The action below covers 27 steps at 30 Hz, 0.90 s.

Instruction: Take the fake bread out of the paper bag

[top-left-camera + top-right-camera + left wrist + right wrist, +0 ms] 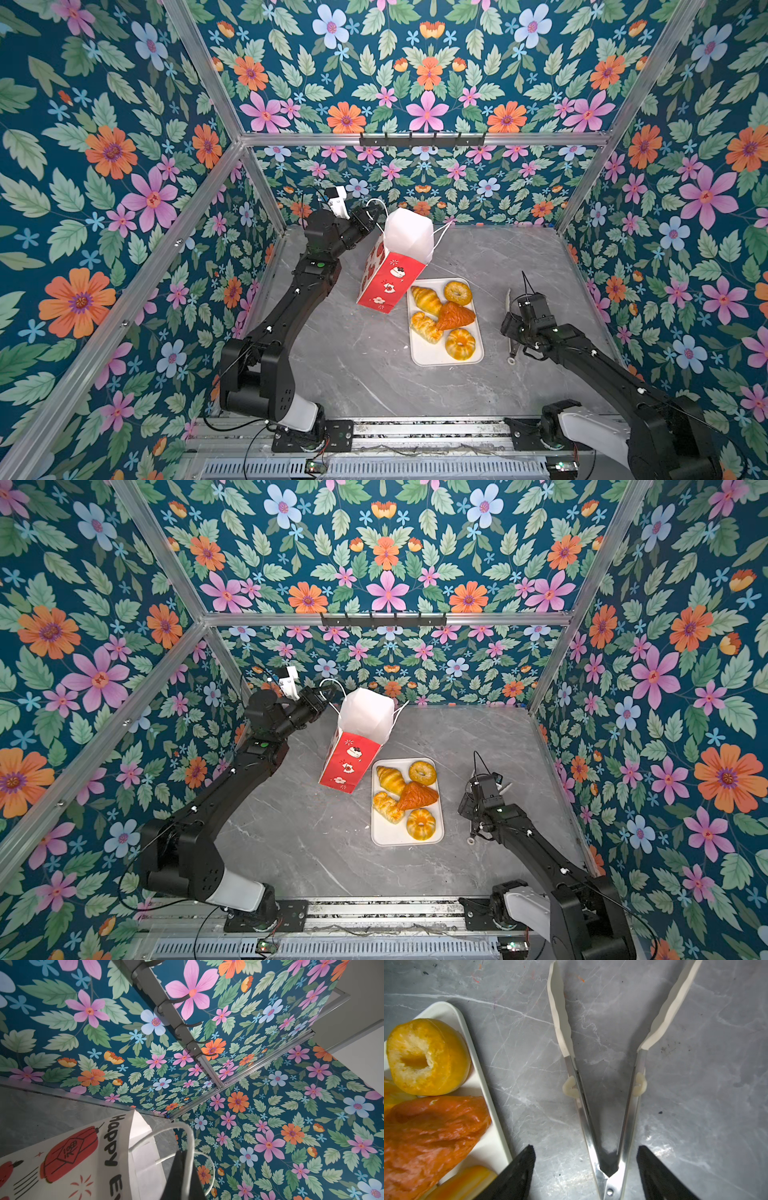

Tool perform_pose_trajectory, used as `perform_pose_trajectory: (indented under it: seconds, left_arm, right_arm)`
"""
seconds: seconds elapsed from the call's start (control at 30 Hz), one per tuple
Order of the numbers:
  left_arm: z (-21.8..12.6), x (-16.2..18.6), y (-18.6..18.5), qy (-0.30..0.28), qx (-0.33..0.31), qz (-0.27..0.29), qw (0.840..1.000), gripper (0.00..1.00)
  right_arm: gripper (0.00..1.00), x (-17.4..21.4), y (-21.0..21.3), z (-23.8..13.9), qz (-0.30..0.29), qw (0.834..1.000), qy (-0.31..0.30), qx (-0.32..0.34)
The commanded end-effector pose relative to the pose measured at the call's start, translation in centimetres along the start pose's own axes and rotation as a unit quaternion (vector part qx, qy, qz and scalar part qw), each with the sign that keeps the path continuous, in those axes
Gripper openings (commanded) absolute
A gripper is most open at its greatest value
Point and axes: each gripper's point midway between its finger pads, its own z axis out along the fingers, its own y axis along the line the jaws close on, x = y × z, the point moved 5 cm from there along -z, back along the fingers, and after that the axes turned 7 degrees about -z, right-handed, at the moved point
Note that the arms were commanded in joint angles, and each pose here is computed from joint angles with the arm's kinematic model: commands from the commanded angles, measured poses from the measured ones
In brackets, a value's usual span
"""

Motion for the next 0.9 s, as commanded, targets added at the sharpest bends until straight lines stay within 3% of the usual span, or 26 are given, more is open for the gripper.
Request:
perform_pose_trajectory:
  seconds: [0.0, 0.43, 0.87]
  left_arm:
    - [0.0, -0.1, -0.7, -0.003, 0.028, 0.016, 0.999, 0.00]
    - [-2.7, -0.8, 2.3, -0.016, -0.063, 0.066, 0.996, 0.00]
    - [-5.5, -3.4, 6.0, -0.045, -0.122, 0.067, 0.989, 0.00]
  right_arm:
    - [0.78, -0.3, 0.3, 0.1, -0.004, 1.000, -0.007, -0.008]
    - [0.78, -0.2, 0.5, 0.5, -0.003, 1.000, -0.002, -0.016]
    - [0.78, -0.4, 1.0, 0.7, -0.004, 1.000, 0.002, -0.024]
